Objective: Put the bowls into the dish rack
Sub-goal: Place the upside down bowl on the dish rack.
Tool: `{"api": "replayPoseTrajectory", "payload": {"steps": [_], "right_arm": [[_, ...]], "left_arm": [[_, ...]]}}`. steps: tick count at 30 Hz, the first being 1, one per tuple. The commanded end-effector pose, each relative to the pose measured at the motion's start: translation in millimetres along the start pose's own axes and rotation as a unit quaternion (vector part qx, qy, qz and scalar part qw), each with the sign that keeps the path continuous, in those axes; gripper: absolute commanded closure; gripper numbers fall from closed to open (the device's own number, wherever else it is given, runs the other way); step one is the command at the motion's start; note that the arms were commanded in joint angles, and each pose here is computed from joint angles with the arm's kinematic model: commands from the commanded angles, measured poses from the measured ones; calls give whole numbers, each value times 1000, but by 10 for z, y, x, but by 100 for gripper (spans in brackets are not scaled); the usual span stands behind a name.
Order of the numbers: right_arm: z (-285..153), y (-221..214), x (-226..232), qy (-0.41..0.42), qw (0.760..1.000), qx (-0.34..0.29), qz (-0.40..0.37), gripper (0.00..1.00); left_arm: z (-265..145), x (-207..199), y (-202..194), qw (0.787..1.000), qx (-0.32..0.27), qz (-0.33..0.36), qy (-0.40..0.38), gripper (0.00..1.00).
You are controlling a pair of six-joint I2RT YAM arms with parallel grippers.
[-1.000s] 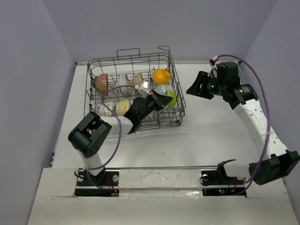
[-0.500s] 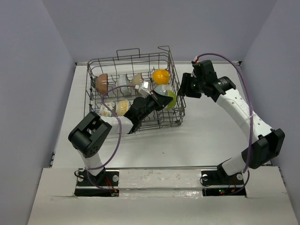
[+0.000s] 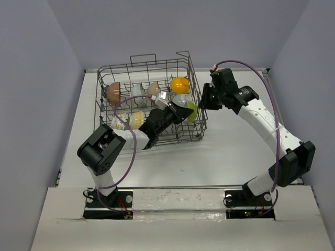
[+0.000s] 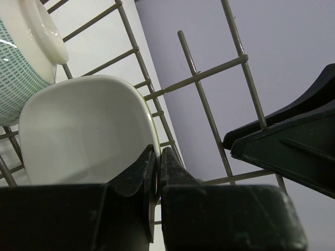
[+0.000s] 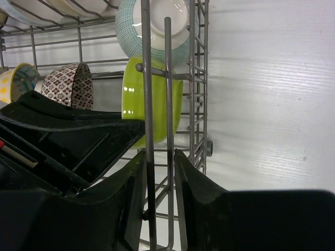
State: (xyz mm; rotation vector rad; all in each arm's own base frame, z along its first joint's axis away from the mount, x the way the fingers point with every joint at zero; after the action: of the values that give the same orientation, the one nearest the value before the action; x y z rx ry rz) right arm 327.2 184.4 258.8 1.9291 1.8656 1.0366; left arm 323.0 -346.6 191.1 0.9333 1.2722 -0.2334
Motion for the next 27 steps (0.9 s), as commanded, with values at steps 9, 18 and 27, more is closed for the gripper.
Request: {"api": "replayPoseTrajectory", "payload": {"steps": [9,18,27], "right_arm": [[27,36,-53,-16,1000,-14,-5,77],[83,4,-54,-15,1000,-9,-2,80],[139,-37,-70,-18,1000,-2,-2,83]], "left_arm": [[-34,-88,158,999,-38,-1,-20,100],[-120,32,158,999,-37,0,-1,100],[-168,111,176,999,-38,3,17,99]]}}
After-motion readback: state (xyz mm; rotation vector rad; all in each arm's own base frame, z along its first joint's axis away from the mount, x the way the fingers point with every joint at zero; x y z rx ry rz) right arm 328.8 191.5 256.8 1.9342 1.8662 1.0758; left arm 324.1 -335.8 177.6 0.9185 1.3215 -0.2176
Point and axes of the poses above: each gripper's point midway between its finger pads, its own z axis out along the fingers, its own x axis along the line the jaws close on, y = z × x, the point moved 3 cm from there along -z, back along the fingers, and after that the axes turned 1 degree about z, right-handed, at the moved point
